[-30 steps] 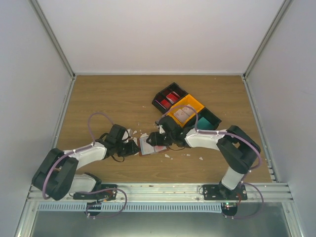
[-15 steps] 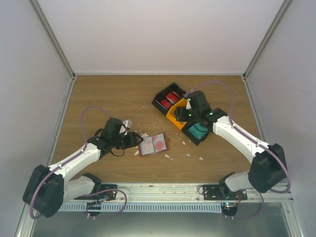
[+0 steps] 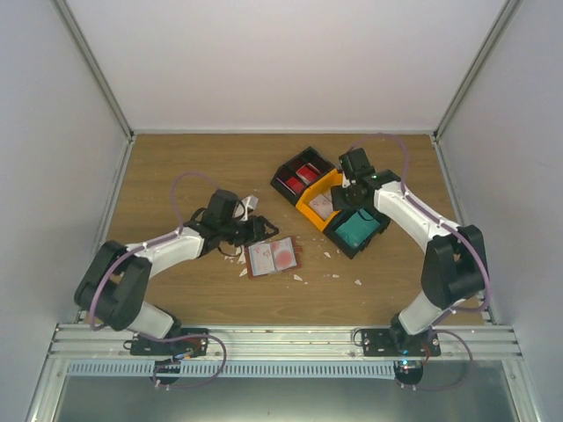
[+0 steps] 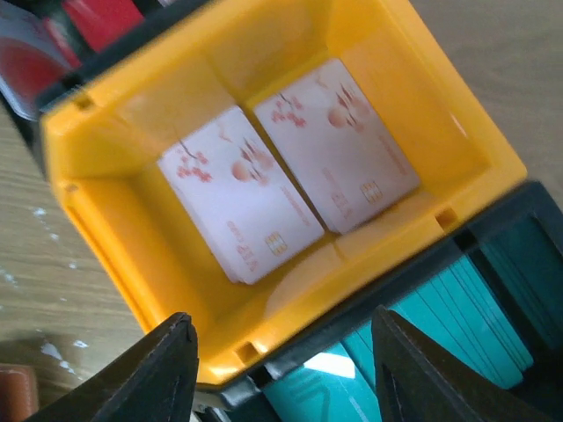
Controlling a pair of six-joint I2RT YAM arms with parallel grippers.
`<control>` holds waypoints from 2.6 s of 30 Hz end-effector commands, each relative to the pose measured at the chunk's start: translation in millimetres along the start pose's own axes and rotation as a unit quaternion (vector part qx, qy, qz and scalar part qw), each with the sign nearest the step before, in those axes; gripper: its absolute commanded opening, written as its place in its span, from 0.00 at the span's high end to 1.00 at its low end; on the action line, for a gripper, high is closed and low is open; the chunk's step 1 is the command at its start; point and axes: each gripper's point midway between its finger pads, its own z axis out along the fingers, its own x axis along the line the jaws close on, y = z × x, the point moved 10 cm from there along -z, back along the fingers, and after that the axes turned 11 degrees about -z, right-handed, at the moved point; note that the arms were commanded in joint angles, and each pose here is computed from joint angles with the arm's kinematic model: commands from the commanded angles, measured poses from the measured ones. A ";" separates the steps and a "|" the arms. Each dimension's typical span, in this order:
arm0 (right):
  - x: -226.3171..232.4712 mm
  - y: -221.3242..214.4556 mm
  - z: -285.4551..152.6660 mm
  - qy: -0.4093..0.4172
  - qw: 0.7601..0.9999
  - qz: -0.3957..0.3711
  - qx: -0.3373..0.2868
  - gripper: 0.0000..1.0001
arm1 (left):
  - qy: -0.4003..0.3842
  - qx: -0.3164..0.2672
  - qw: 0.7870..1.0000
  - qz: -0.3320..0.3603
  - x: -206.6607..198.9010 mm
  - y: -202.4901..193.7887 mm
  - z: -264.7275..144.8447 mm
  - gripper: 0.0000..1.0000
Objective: Put the credit cards into the card holder
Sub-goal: Pick up the credit card from the storage box.
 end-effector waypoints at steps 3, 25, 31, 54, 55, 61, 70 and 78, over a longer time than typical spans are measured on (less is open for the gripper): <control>-23.9 -26.1 -2.2 -0.020 0.999 0.016 0.044 0.63 | -0.058 0.007 0.997 0.043 -37.2 11.8 25.3 0.55; -28.6 -67.8 65.9 0.048 0.989 0.012 0.138 0.50 | -0.029 0.069 0.997 0.032 -63.9 -16.6 155.0 0.66; -24.3 -77.0 71.9 0.074 0.985 0.018 0.154 0.60 | -0.008 0.050 0.998 0.022 -58.1 -15.3 174.7 0.70; -12.2 -75.9 40.0 0.118 0.983 0.023 0.138 0.81 | 0.007 0.051 0.998 0.023 -54.7 -10.3 194.0 0.73; -11.2 -76.2 38.6 0.123 0.983 0.023 0.138 0.82 | 0.008 0.051 0.998 0.023 -54.4 -10.4 194.1 0.73; -5.6 -81.7 31.5 0.143 0.980 0.023 0.137 0.83 | 0.011 0.052 0.998 0.023 -53.4 -11.3 192.5 0.73; -0.4 -86.3 23.9 0.165 0.976 0.021 0.139 0.76 | 0.012 0.048 0.998 0.027 -55.9 -10.9 189.3 0.73; 0.4 -77.5 20.3 0.167 0.978 0.022 0.124 0.65 | 0.014 0.046 0.998 0.032 -57.8 -10.5 186.9 0.73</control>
